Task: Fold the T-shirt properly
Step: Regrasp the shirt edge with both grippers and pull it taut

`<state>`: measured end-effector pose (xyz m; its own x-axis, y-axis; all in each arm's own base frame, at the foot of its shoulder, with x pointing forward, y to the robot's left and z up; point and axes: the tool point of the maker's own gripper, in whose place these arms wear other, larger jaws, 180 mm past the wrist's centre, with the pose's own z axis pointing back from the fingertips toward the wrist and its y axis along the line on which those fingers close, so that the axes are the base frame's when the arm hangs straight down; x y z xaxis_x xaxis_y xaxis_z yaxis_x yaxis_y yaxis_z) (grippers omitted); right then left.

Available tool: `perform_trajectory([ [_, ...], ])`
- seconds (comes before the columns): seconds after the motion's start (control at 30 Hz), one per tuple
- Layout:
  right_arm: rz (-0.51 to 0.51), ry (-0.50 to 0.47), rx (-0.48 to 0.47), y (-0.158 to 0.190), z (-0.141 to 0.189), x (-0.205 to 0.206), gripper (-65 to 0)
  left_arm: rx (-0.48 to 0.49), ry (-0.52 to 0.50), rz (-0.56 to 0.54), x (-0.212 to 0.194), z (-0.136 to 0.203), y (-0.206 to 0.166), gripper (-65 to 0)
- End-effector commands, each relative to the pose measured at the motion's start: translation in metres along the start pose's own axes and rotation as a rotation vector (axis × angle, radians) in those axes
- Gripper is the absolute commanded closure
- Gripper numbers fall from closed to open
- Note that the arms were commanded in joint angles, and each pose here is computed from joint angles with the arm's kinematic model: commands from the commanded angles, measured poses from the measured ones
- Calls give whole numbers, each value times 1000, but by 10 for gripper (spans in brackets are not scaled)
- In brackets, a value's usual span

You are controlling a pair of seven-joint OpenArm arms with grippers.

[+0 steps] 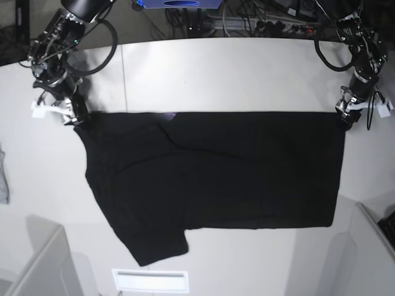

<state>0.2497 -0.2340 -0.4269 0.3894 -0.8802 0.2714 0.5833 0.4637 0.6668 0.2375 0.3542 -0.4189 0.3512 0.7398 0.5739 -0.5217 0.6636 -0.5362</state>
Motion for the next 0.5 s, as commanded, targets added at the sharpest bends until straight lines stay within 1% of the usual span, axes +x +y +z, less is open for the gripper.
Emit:
perform_trajectory([
  [0.0, 7, -2, -12, -1, -1, 3, -440, 9, 52, -2, -10, -2, 0, -457],
  [0.4, -30, 30, -23, -7, -16, 3, -438, -13, 49, 12, -8, -11, -11, -454],
  [0.47, -32, 18, -27, -9, -18, 4, -432, -13, 49, 12, -8, -11, -11, -439],
])
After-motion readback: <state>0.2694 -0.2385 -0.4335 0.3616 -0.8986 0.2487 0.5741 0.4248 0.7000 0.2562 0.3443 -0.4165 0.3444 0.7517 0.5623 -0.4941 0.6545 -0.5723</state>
